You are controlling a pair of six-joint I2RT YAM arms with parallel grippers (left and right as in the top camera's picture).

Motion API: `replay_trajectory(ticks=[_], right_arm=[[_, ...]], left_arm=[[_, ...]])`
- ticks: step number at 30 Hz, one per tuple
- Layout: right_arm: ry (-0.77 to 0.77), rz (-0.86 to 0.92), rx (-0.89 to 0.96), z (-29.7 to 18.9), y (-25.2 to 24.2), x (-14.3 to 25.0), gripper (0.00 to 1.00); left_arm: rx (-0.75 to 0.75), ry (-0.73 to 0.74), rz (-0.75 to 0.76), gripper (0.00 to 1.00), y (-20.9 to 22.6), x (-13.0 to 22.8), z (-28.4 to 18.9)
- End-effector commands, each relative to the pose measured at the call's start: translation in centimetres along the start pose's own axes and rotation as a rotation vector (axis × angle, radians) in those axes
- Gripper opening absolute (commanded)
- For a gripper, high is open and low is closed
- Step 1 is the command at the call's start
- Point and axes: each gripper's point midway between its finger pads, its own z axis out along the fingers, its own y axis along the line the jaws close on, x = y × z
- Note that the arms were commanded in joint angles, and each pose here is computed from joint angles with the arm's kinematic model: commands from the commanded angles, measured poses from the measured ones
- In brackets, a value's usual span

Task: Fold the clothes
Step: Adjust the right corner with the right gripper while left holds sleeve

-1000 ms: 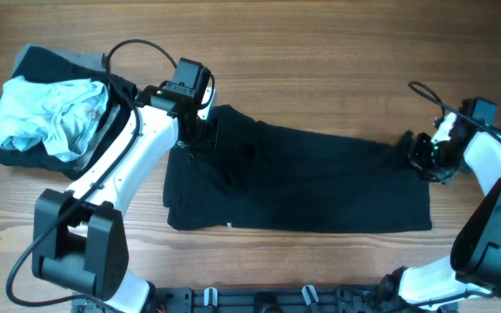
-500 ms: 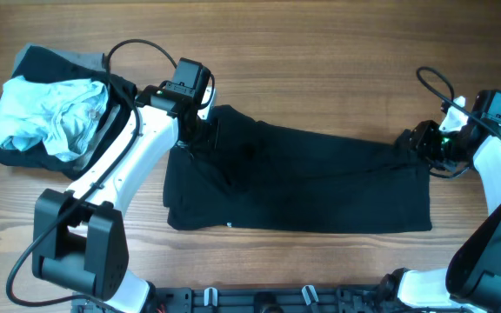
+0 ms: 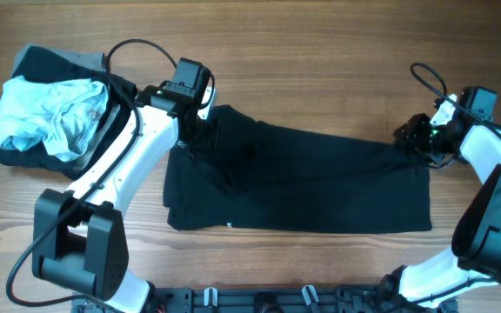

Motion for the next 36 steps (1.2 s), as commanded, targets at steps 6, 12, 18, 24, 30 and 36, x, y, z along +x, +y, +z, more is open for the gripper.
replay_trajectory(ticks=[6, 12, 18, 24, 30, 36], right_arm=[[-0.002, 0.022, 0.008, 0.4, -0.2, -0.2, 0.30], [-0.013, 0.020, 0.023, 0.4, -0.4, -0.5, 0.22], [-0.018, 0.018, 0.026, 0.6, -0.5, -0.6, 0.06], [-0.029, 0.021, 0.039, 0.3, -0.8, -0.9, 0.04], [-0.132, 0.042, 0.034, -3.7, -1.3, -2.8, 0.04], [-0.151, 0.058, 0.037, -6.0, -1.3, -2.5, 0.04]], left_arm=[[0.013, -0.032, -0.004, 0.04, -0.2, -0.7, -1.0], [0.013, -0.032, -0.004, 0.04, -0.2, -0.7, -1.0], [0.013, -0.032, -0.004, 0.04, -0.2, -0.7, -1.0], [0.012, -0.032, -0.004, 0.04, -0.2, -0.7, -1.0], [-0.010, -0.039, -0.004, 0.04, 0.2, -0.7, -1.2], [-0.010, -0.071, -0.003, 0.04, 0.2, -1.0, -2.3]])
